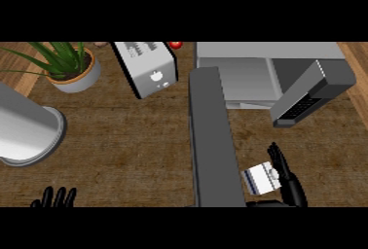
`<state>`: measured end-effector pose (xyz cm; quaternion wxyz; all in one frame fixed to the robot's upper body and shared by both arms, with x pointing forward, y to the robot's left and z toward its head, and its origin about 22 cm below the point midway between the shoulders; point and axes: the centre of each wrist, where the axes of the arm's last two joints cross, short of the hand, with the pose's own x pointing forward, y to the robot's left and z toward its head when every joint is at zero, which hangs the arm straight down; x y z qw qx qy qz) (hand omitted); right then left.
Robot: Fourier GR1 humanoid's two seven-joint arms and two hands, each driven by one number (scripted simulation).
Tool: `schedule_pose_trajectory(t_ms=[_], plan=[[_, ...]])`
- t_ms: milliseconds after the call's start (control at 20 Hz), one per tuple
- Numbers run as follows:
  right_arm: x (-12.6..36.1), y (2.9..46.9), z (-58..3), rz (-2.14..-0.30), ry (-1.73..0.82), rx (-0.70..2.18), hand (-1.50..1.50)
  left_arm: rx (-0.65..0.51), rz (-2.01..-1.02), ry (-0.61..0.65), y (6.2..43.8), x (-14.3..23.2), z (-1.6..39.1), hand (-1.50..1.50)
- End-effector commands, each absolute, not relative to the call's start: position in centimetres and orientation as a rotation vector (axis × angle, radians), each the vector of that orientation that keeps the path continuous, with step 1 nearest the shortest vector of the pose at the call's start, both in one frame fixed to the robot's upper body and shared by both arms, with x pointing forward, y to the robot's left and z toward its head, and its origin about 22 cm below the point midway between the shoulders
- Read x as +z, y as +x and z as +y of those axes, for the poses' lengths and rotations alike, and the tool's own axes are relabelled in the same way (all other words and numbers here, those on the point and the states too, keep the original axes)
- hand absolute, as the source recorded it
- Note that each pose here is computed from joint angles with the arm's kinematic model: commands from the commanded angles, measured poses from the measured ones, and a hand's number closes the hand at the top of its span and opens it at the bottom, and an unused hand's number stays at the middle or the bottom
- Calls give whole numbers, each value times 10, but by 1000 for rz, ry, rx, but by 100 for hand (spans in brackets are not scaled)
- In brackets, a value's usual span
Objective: Pick up the milk, place it into the microwave and close the microwave
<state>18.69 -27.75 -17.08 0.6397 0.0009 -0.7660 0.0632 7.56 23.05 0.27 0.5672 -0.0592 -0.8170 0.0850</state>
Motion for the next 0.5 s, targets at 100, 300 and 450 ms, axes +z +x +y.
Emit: schedule_pose_trajectory(t_ms=[100,300,450], plan=[[-164,206,-274,-1819,-92,113,150,190,-1925,-138,77,17,236,-150],[-169,217,-248,-1840,-160,225,150,209,-1928,-172,89,-1,224,-150],[-165,221,-259,-1868,-215,169,150,212,-1907,-151,59,3,237,-150]])
